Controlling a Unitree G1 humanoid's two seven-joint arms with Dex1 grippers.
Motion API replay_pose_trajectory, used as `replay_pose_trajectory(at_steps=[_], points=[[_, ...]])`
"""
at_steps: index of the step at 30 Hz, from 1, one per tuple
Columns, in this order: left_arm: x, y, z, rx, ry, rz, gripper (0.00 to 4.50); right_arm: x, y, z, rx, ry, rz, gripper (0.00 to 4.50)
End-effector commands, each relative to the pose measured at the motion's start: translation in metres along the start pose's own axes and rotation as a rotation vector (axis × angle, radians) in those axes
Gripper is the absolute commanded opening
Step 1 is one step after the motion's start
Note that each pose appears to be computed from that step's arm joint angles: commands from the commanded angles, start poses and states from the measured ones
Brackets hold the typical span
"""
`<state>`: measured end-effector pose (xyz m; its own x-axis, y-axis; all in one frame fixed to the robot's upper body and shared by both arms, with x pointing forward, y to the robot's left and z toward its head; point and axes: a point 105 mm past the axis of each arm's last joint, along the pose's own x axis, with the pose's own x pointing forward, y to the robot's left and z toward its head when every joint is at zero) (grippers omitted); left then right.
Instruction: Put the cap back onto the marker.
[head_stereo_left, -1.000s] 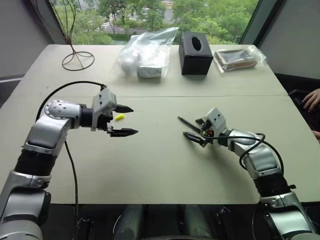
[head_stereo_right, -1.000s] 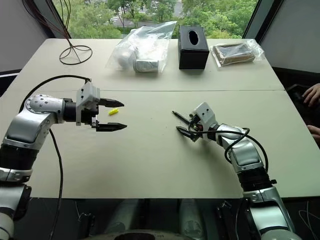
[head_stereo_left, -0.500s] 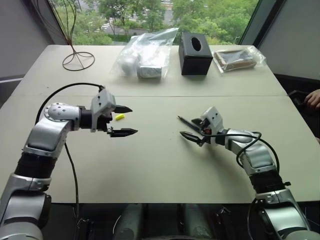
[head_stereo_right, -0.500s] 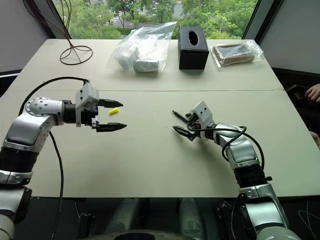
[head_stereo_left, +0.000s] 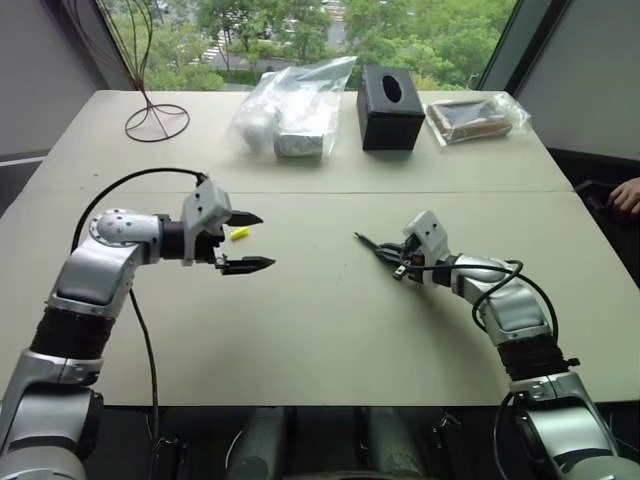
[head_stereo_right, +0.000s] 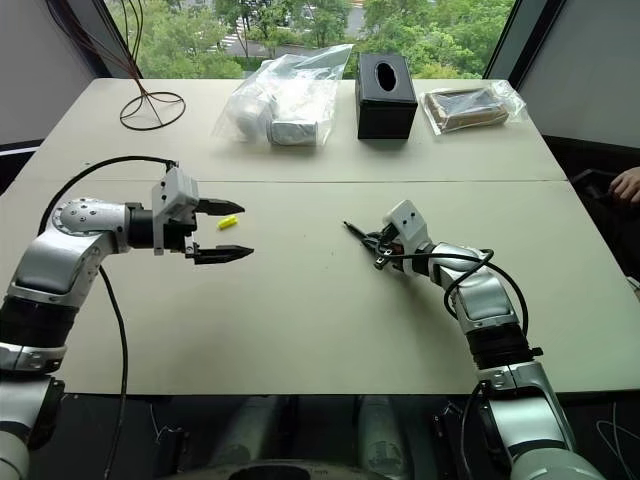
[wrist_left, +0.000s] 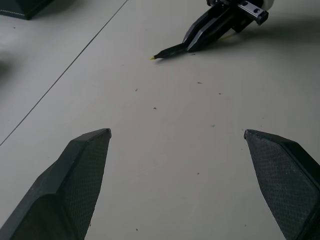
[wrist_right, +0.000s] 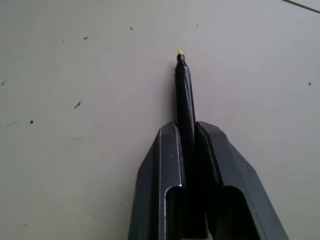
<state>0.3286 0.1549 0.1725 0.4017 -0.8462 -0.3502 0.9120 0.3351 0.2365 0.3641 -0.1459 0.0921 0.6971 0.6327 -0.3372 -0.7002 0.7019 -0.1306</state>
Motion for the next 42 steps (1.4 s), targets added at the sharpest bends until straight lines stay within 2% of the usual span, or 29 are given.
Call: replay_pose_trajectory(at_steps=[1,7,14,19,26,34,42], points=[[-0.012,0.010,0.008,0.045,-0.019,0.064,4.47,-0.001,-0.001,0.026,-0.098,-0.043,0.000,0.03],[-0.039,0.050,-0.010,0.042,0.005,0.317,4.47,-0.012,0.009,0.093,-0.341,-0.107,0.049,0.03],[-0.060,0.073,-0.041,-0.038,-0.007,0.509,4.47,-0.017,0.039,0.122,-0.450,-0.124,0.141,0.03],[-0.046,0.066,-0.065,-0.152,-0.033,0.505,4.47,-0.013,0.063,0.124,-0.421,-0.146,0.215,0.03],[-0.023,0.065,-0.080,-0.191,0.002,0.413,4.47,-0.016,0.070,0.119,-0.331,-0.155,0.239,0.03],[-0.006,0.069,-0.083,-0.195,0.042,0.300,4.47,-0.025,0.080,0.113,-0.321,-0.127,0.263,0.03],[0.002,0.070,-0.089,-0.180,0.077,0.285,4.47,-0.031,0.081,0.115,-0.316,-0.126,0.240,0.03]])
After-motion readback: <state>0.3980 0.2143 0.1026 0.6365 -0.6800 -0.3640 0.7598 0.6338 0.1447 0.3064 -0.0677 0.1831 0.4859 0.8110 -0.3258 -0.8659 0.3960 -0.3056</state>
